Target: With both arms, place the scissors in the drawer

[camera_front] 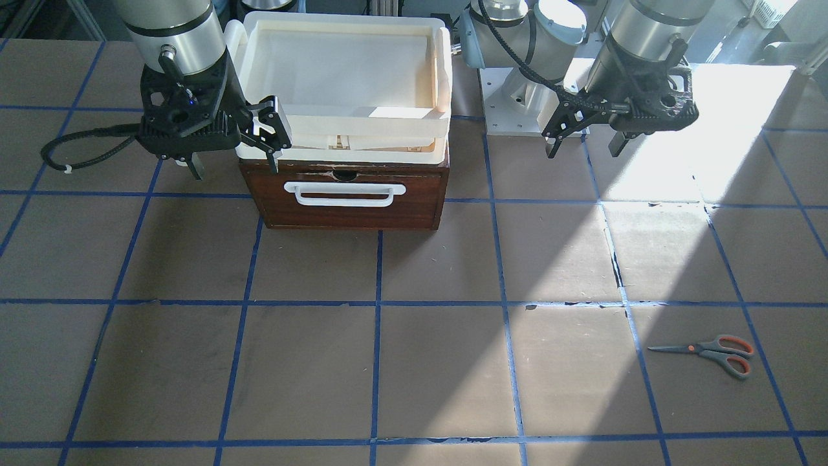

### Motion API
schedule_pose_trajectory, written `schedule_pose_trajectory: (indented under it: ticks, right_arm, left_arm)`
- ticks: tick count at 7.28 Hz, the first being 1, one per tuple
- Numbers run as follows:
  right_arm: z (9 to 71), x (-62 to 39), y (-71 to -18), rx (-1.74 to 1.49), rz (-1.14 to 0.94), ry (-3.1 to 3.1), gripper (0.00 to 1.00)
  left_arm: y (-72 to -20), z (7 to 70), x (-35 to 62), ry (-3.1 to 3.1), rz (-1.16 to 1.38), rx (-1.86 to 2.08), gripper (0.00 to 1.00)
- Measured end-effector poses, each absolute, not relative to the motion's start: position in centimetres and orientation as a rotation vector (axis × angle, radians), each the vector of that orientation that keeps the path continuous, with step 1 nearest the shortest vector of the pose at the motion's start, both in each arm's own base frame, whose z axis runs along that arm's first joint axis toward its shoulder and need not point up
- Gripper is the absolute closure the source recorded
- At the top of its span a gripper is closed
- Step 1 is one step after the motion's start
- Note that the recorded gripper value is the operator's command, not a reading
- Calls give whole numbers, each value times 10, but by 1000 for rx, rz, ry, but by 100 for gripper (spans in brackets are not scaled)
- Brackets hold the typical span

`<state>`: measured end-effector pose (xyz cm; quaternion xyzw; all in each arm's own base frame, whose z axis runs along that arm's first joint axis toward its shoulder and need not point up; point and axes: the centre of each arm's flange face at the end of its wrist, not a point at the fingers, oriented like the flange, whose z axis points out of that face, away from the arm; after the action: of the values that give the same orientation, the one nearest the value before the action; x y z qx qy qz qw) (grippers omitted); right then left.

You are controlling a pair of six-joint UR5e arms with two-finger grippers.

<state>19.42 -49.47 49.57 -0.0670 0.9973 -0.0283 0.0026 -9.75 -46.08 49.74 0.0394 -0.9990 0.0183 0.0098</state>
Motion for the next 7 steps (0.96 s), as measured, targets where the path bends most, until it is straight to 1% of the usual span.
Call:
schedule_pose_trajectory:
  ticks: [3, 4, 5, 7]
  right_arm:
    - [487, 199, -497, -226, -63, 3125, 0]
    - [477, 208, -500, -323, -30, 3108, 0]
    - [461, 224, -503, -509, 17, 3070, 0]
    - [426, 260, -507, -858, 102, 2975, 0]
  left_arm:
    - [-462, 497, -95, -3120, 54, 129, 0]
    - [-464, 495, -90, -3128, 50, 109, 0]
    - [-468, 493, -81, -3140, 49, 25, 0]
    - [-476, 492, -38, -3146, 47, -244, 0]
